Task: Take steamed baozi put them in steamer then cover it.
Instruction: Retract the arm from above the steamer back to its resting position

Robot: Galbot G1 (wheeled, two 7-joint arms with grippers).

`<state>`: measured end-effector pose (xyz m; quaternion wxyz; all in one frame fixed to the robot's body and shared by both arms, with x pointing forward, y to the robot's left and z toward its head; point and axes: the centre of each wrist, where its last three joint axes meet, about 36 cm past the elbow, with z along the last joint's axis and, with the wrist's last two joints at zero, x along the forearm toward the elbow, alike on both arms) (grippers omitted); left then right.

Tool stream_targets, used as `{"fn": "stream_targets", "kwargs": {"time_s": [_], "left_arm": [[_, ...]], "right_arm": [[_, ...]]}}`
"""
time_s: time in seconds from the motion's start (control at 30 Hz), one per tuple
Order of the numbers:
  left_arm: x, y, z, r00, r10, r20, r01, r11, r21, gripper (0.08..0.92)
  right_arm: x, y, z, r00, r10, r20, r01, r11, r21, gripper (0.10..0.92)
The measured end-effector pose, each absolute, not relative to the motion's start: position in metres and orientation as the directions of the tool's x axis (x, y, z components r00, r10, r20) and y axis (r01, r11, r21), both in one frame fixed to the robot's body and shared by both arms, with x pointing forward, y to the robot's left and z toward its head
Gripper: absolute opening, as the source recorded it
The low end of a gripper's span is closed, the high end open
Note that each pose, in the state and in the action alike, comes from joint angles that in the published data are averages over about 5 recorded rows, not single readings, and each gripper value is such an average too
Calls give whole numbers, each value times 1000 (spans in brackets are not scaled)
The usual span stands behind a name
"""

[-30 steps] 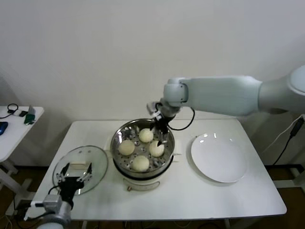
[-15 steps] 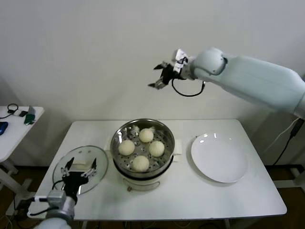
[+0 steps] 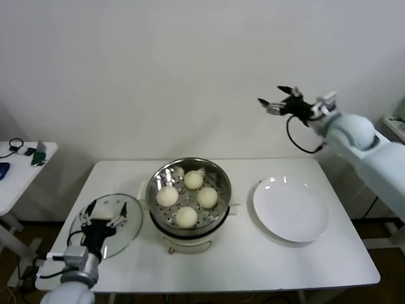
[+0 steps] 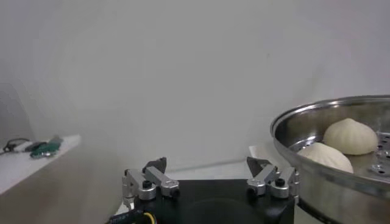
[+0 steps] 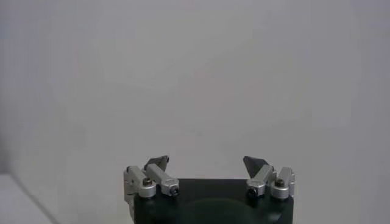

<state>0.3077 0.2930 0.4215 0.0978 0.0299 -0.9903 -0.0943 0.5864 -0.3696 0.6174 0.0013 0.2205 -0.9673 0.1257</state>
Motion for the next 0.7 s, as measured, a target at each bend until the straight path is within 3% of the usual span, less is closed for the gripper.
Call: {"fn": "stream_targets", "kwargs": {"time_s": [0.37, 0.7], "left_arm": [[307, 299, 414, -986, -112, 124, -71, 951, 300, 823], [300, 308, 399, -987, -153, 53, -114, 886, 449, 823]], "right_arm": [[486, -420, 526, -941, -323, -103, -312, 944, -106, 823], [374, -431, 420, -980, -185, -66, -185, 983, -12, 823]]}}
